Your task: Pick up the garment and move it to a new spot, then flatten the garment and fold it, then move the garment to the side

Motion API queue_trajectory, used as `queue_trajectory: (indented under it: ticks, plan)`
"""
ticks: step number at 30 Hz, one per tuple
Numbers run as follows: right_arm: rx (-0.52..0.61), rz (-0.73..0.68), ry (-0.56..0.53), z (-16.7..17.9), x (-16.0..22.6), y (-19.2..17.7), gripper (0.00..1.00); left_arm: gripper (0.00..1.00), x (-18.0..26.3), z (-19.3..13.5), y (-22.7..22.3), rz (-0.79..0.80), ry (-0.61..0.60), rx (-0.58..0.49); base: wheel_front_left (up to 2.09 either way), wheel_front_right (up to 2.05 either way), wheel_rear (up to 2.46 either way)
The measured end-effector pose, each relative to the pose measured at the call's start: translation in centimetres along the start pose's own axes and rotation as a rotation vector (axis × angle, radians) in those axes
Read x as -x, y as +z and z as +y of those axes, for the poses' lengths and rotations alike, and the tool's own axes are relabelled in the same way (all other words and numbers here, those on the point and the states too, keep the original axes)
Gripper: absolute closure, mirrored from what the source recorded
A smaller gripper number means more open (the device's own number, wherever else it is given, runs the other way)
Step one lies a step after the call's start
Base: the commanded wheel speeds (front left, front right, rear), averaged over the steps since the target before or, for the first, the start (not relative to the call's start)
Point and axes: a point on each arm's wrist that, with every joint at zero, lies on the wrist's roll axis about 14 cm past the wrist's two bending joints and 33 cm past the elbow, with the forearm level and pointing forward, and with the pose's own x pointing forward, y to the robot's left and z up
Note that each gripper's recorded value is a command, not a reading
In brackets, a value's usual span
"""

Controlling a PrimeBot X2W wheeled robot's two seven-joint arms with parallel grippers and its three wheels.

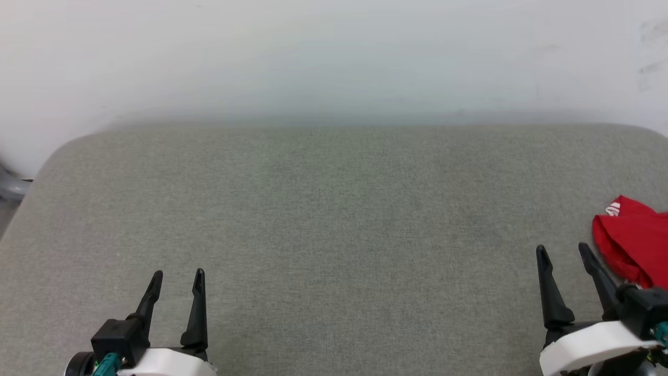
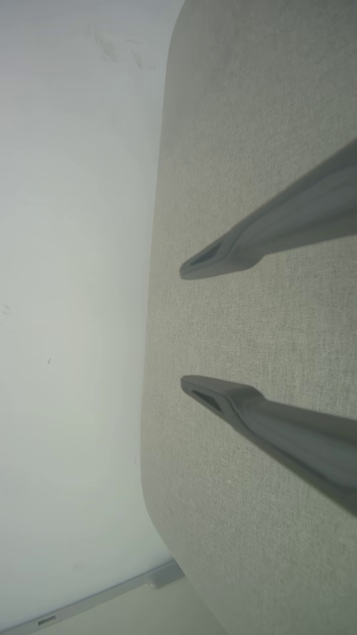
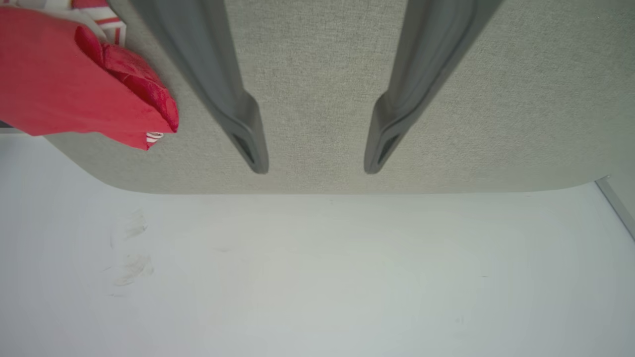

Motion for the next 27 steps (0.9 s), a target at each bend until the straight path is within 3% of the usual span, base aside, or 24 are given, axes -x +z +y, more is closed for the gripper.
queue_trajectory:
  ticks: [7, 15, 27]
  plan:
    - [-0.008, -0.008, 0.030, 1.0, 2.2, 1.0, 0.00, 0.00, 2.2, 1.1, 0.2, -0.002, 0.033, -0.015, 0.00, 0.00, 0.00]
    - [0.005, 0.005, 0.002, 0.1, 4.4, 1.4, 0.00, 0.00, 3.2, 0.1, -0.2, 0.009, 0.004, -0.019, 0.00, 0.00, 0.00]
    - [0.008, 0.012, -0.004, 0.0, 5.0, 1.6, 0.00, 0.00, 3.4, -0.3, -0.7, 0.024, -0.016, -0.024, 0.00, 0.00, 0.00]
